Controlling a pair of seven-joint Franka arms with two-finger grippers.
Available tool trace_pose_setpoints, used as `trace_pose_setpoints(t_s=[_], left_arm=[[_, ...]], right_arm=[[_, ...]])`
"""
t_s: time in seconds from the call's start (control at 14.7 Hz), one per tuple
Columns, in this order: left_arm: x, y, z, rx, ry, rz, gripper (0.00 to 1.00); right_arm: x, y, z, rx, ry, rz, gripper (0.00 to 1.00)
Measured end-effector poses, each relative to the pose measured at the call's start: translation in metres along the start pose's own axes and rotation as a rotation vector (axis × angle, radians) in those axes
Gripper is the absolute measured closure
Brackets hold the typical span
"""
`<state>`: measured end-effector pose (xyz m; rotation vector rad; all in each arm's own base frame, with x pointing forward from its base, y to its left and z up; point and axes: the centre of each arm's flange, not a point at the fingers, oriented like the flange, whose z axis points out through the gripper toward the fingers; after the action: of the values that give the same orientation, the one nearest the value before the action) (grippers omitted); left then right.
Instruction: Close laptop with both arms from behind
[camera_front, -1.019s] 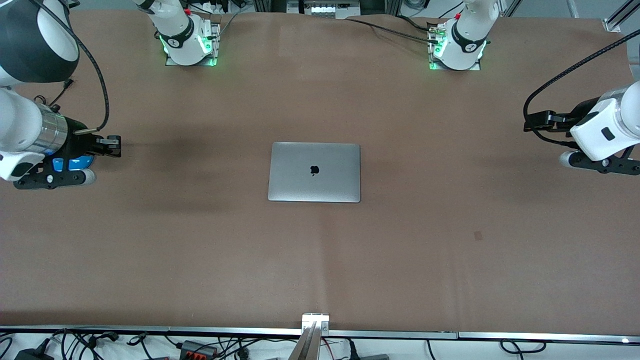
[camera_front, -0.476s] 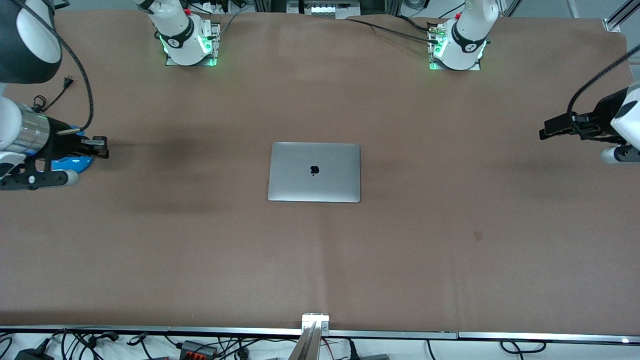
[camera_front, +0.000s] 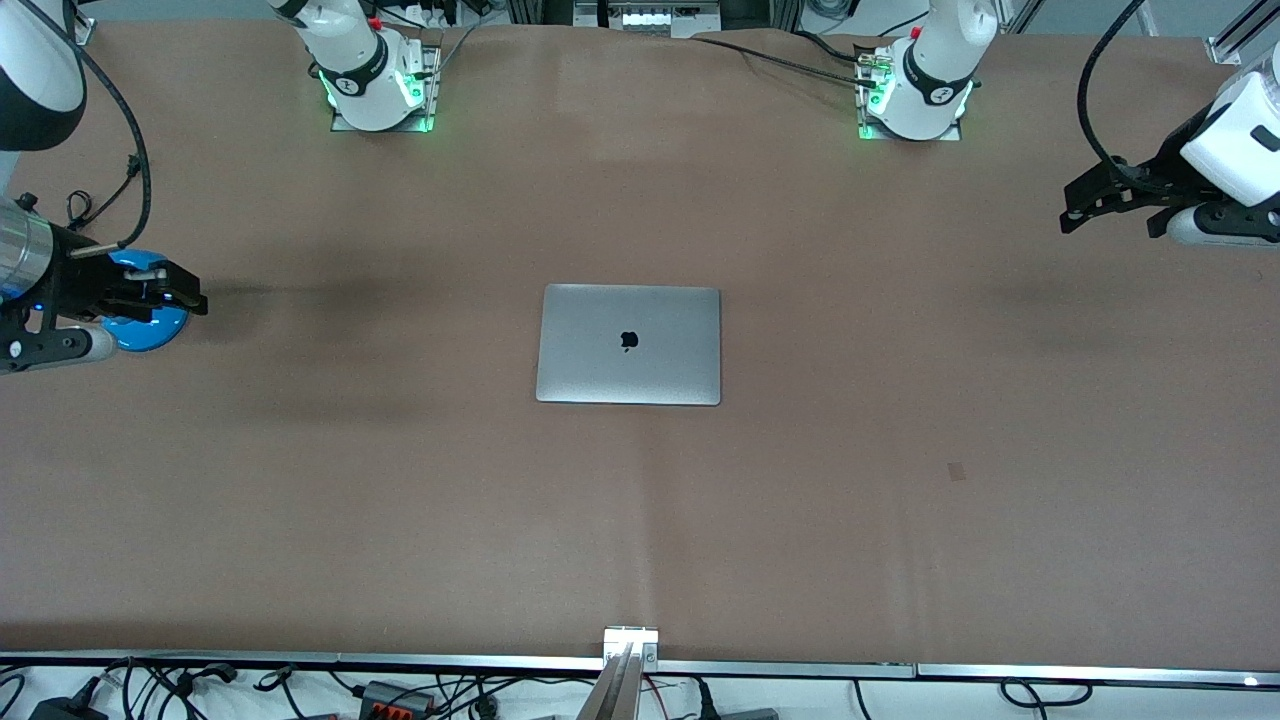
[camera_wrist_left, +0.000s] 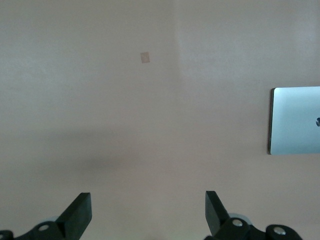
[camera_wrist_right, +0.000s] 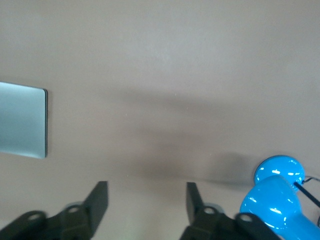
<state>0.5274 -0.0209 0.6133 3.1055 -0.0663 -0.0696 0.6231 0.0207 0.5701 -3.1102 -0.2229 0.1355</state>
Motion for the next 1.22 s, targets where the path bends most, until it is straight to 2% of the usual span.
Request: trace_pose_setpoints(t_s=[0.07,0.14,0.2,0.34,0.68,1.22], left_arm=[[0.0,0.0,0.001,0.001,-0.001,0.016,0.0],[0.001,0.001,0.002,0.003,0.0,0.023,0.0],[0.001,0.003,0.002,0.005,0.0,0.025,0.0],[0.001,0.005,0.003,0.007,0.001,0.028,0.0],[0.001,0.004,0.002,0.007,0.002,0.027,0.0],[0.001,0.009,0.003,0.009,0.004,0.038,0.0]], right_arm=[[-0.004,-0.001,-0.004,-0.01,0.035,0.003,0.16],[-0.009,0.0,-0.006,-0.021,0.071,0.007,0.03],[-0.014,0.002,-0.008,-0.031,0.109,0.014,0.0],[-0.021,0.012,-0.011,-0.047,0.166,0.035,0.0],[-0.027,0.018,-0.013,-0.058,0.196,0.049,0.0],[-0.028,0.027,-0.003,-0.054,0.181,0.092,0.0]])
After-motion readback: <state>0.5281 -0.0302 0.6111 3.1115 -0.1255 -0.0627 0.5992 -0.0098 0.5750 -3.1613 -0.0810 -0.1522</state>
